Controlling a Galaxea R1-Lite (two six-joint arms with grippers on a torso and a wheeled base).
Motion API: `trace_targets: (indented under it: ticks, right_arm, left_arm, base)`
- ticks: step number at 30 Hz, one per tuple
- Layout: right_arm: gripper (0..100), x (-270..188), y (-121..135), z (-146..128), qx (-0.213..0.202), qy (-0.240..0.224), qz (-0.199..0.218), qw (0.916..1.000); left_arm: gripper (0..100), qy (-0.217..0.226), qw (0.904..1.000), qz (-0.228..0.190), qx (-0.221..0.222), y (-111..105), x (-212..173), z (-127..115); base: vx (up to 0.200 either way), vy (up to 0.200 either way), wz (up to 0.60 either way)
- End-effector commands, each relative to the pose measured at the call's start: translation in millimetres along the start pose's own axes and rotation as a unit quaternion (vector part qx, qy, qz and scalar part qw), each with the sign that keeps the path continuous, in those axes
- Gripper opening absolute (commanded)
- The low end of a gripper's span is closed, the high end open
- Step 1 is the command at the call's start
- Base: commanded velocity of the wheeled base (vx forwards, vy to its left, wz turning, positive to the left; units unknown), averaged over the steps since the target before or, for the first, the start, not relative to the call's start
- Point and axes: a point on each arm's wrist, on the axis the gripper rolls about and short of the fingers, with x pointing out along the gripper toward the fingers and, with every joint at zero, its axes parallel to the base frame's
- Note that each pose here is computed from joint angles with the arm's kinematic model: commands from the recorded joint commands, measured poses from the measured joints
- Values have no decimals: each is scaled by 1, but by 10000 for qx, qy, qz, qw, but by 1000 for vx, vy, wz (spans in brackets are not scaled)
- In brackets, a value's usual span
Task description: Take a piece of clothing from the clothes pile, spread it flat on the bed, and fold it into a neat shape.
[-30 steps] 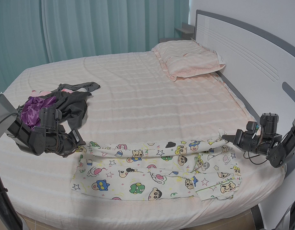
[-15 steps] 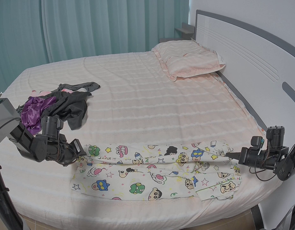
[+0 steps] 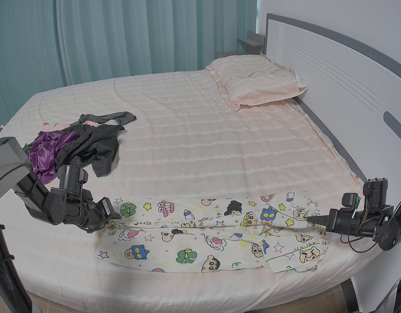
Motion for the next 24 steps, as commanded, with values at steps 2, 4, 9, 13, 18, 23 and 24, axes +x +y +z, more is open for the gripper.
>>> trace_targets:
  ticks: [2,4,9,13,18,23,24]
  right_arm:
    - [100,10,-10,-5,65,176,-91,9998]
    - [100,10,-9,-2,69,120,-70,9999]
    - [100,7,-6,1,-33,-66,-39,10000]
    - [100,7,-7,2,-60,-149,-62,9999]
    - [100,8,-9,2,-26,-250,-385,9989]
    - [100,13,-15,-9,92,-1,-486,9988]
    - [100,15,-18,-12,124,53,-515,9986]
  left_arm:
    - [100,70,9999,64,-74,5,5,-1]
    - [100,49,9999,72,-122,8,4,1]
    - [100,87,9991,-83,-400,15,-5,4]
    - [100,-66,9937,-526,-984,21,-31,19]
    - [100,-306,9846,-796,-1528,22,-55,31]
    - [100,-177,9757,-1040,-1922,19,-70,25]
    - [100,-122,9740,-1058,-1999,19,-72,21]
  base:
    - [0,0,0]
    - [0,0,0]
    - [0,0,0]
    - [0,0,0]
    - [0,0,0]
    - [0,0,0]
    - [0,0,0]
